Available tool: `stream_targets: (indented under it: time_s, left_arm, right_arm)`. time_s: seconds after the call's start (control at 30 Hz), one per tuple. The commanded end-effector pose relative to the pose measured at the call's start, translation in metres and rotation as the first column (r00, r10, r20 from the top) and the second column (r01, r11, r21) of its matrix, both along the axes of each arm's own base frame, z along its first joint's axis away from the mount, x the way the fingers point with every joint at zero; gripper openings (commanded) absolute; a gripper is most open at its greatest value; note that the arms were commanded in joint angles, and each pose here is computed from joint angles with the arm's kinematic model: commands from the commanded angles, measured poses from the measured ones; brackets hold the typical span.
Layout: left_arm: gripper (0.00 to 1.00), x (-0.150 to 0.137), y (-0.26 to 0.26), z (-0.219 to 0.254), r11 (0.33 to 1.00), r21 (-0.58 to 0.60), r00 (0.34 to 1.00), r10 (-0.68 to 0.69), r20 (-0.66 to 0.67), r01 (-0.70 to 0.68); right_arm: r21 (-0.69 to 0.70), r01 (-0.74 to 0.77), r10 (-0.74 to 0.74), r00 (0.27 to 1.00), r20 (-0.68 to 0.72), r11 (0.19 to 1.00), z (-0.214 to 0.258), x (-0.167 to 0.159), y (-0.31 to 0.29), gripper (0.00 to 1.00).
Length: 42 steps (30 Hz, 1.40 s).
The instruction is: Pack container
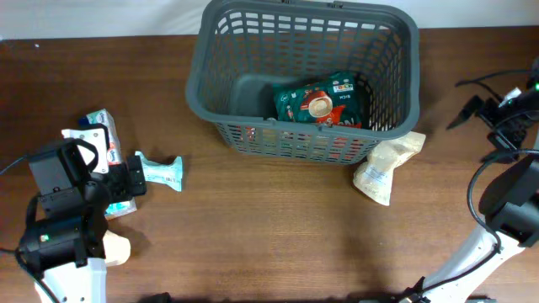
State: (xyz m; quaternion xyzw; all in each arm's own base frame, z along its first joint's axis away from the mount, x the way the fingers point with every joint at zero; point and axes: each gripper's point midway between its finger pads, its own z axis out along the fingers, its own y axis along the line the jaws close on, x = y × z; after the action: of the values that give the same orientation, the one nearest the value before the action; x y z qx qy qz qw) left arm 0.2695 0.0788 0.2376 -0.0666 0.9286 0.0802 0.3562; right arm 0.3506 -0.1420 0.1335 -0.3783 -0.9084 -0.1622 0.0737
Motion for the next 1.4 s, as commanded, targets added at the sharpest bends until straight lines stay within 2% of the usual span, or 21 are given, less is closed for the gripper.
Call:
stream_targets:
  time_s: [0.0, 0.1, 0.23, 0.33, 0.57, 0.87, 1.03, 1.37]
  left_arm:
    - [0.99, -0.001, -0.002, -0.002, 1.000, 0.002, 1.000, -0.021, -0.005, 0.021]
    - [0.99, -0.001, -0.002, -0.002, 1.000, 0.001, 1.000, -0.021, -0.005, 0.021]
    - [0.99, -0.001, -0.002, -0.002, 1.000, 0.001, 1.000, -0.021, -0.006, 0.021]
    - [0.99, -0.001, -0.002, -0.002, 1.000, 0.001, 1.000, -0.021, -0.006, 0.021]
    - [0.99, -0.001, -0.002, -0.002, 1.000, 0.001, 1.000, -0.021, -0.007, 0.021]
    - [0.99, -0.002, -0.002, -0.004, 1.000, -0.001, 1.000, -0.021, -0.013, 0.021]
    - [0.99, -0.002, -0.002, -0.004, 1.000, -0.001, 1.000, -0.021, -0.013, 0.021]
    - [0.99, -0.002, -0.002, -0.004, 1.000, -0.001, 1.000, -0.021, -0.013, 0.021]
  right_arm:
    - [0.130, 0.083, -0.095, 0.992, 0.086, 0.988, 0.011, 0.025, 0.023, 0.99]
    - [0.102, 0.154, -0.164, 0.981, 0.102, 0.983, 0.008, 0.048, 0.032, 0.99]
    - [0.019, 0.219, -0.220, 0.972, 0.079, 0.976, 0.002, 0.060, 0.039, 0.99]
    - [0.020, 0.273, -0.273, 0.960, 0.052, 0.962, -0.003, 0.065, 0.051, 0.98]
    - [-0.032, 0.327, -0.329, 0.942, -0.072, 0.944, -0.035, 0.051, 0.071, 0.96]
    - [-0.085, 0.548, -0.552, 0.803, -0.225, 0.832, -0.052, 0.034, 0.078, 0.95]
    - [-0.123, 0.589, -0.599, 0.760, -0.253, 0.799, -0.062, 0.032, 0.086, 0.95]
    - [-0.129, 0.574, -0.589, 0.785, -0.194, 0.808, -0.066, 0.049, 0.103, 0.95]
